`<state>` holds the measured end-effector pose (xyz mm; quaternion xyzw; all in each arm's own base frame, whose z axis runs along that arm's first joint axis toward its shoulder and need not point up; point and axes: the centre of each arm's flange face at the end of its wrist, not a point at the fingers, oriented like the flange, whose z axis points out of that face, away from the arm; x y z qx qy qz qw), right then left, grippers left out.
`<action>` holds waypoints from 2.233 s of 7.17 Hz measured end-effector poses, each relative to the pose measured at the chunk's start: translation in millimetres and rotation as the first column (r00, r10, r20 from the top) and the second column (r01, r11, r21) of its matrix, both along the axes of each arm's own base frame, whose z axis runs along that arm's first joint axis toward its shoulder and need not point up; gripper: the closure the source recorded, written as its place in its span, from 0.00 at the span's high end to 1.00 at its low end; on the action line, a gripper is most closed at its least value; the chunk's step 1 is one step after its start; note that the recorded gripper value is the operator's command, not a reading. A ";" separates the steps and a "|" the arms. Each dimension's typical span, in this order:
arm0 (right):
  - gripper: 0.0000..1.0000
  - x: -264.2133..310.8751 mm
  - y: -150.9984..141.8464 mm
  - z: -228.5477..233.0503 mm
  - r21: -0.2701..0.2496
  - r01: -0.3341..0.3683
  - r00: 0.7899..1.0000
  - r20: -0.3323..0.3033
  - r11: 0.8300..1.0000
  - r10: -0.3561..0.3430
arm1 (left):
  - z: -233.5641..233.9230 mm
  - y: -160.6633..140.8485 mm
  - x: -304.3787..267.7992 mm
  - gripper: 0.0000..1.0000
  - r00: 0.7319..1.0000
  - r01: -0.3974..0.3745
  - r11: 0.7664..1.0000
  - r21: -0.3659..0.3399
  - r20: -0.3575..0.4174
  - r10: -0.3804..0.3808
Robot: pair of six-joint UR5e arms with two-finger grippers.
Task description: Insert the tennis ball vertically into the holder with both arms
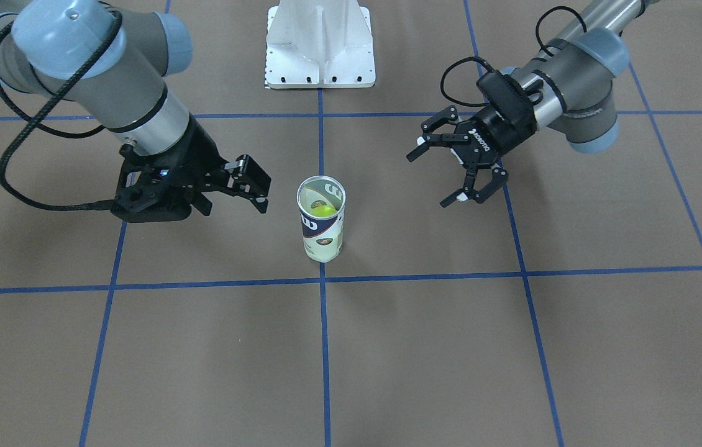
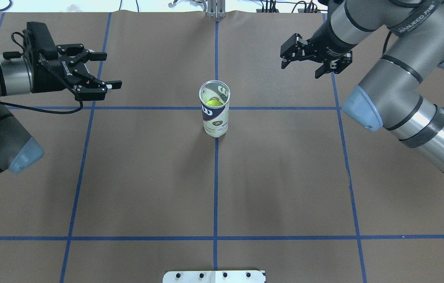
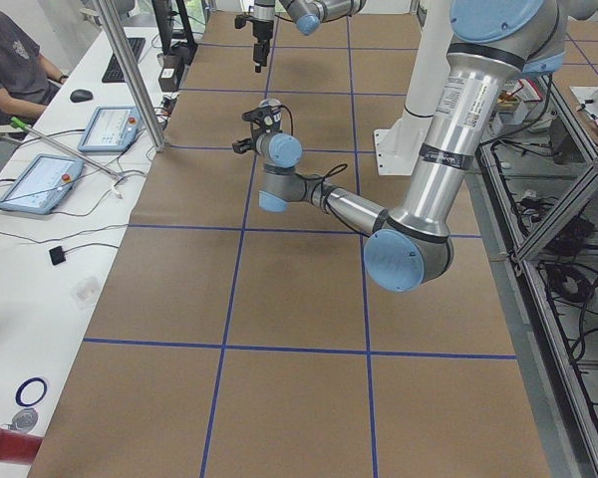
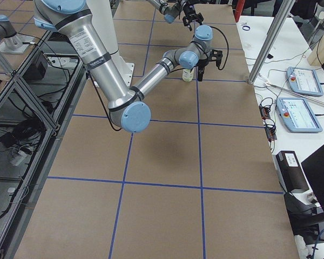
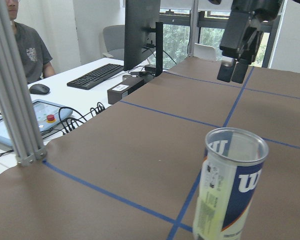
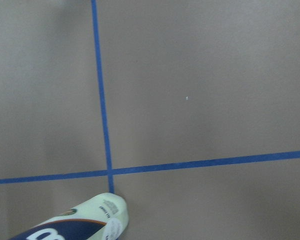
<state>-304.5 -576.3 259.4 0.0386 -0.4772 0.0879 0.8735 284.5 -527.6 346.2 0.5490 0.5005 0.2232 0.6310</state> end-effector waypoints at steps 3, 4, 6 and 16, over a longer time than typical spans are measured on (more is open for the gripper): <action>0.99 100.1 -17.2 109.8 0.097 0.040 0.989 -0.145 0.995 -0.025 | 43.8 -75.0 -83.4 0.54 0.971 0.191 0.931 -0.310 0.200 -0.132; 0.99 127.9 -14.9 140.8 0.107 0.054 0.983 -0.181 0.993 -0.034 | 56.9 -90.9 -107.9 0.54 0.953 0.245 0.881 -0.405 0.266 -0.143; 0.99 171.5 -2.0 196.1 0.128 0.110 0.967 -0.243 0.986 -0.076 | 59.3 -119.5 -136.6 0.69 0.919 0.317 0.730 -0.606 0.388 -0.077; 0.99 322.9 71.3 328.9 0.003 0.172 0.951 -0.262 0.985 -0.165 | 197.7 -2.3 -310.3 0.99 0.969 0.155 0.145 -0.977 0.179 0.171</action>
